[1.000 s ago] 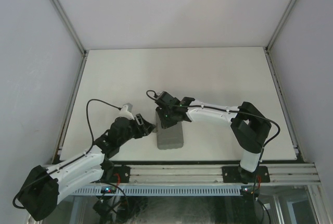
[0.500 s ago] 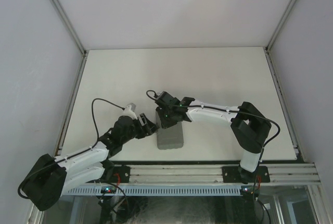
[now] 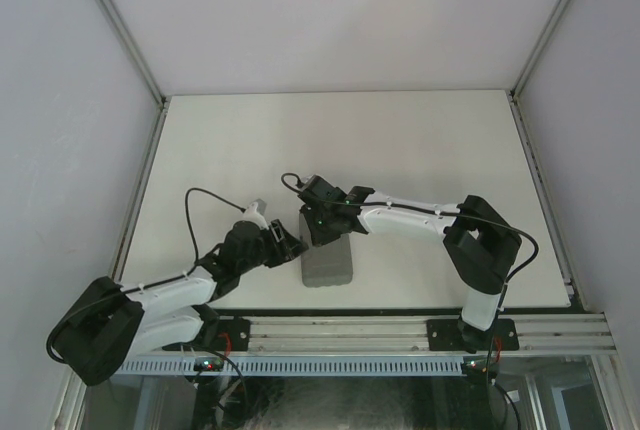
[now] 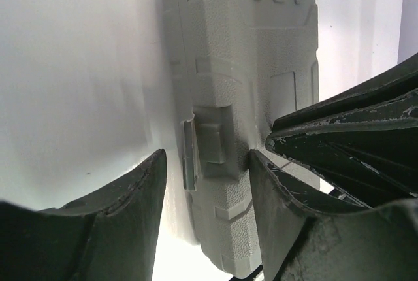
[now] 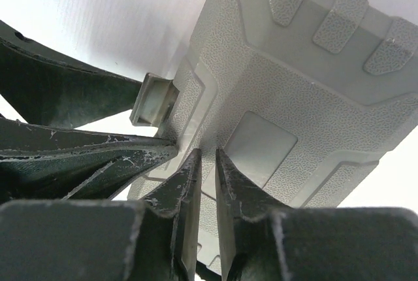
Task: Sort the tools into containers
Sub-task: Close the storage box at the center of the board.
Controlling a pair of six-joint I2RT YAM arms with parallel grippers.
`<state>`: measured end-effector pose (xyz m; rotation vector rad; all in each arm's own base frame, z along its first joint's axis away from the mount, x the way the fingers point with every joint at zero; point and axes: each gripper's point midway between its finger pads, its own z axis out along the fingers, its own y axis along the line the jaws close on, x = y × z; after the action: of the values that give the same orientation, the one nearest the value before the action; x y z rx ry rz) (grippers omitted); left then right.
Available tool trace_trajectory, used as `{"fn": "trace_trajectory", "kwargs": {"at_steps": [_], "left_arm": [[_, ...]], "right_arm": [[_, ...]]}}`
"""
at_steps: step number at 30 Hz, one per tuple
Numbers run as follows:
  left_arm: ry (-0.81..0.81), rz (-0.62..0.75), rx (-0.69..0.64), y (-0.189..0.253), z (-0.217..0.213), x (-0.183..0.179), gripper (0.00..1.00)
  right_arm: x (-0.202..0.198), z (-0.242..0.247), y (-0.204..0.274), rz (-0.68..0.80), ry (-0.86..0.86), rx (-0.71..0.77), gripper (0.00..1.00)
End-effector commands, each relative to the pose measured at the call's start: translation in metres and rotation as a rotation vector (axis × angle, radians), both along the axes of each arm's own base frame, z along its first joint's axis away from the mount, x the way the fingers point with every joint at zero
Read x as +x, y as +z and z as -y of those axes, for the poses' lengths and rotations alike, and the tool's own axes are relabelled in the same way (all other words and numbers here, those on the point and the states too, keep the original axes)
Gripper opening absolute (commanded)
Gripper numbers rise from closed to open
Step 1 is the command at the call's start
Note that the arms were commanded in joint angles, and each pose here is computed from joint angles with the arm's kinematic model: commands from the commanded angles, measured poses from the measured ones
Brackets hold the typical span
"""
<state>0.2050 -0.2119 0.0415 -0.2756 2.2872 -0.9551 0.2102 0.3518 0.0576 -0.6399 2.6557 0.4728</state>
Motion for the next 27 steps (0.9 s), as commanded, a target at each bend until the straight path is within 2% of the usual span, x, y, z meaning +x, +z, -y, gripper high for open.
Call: {"fn": "trace_trajectory", "kwargs": {"at_steps": [1,6,11,18,23,27], "left_arm": [[0.005,-0.011,0.009,-0.002,0.002,0.003,0.55],[0.027,-0.038,0.065,-0.010,-0.006,0.003,0.52],[0.034,-0.043,0.114,-0.012,-0.012,0.003,0.50],[0.031,-0.043,0.185,-0.011,-0.017,0.005,0.50],[0.024,-0.047,0.217,-0.010,-0.016,0.005,0.50],[0.016,-0.052,0.242,-0.011,-0.015,0.005,0.50]], "right_arm": [[-0.018,0.030,-0.032,-0.056,0.020,-0.142,0.13],[-0.010,0.029,-0.006,0.033,-0.002,-0.093,0.16],[0.001,0.046,0.021,0.142,-0.079,-0.063,0.20],[0.006,0.068,0.017,0.164,-0.147,-0.082,0.27],[0.007,0.069,0.011,0.144,-0.164,-0.042,0.36],[0.010,0.067,0.008,0.126,-0.169,0.000,0.39]]}}
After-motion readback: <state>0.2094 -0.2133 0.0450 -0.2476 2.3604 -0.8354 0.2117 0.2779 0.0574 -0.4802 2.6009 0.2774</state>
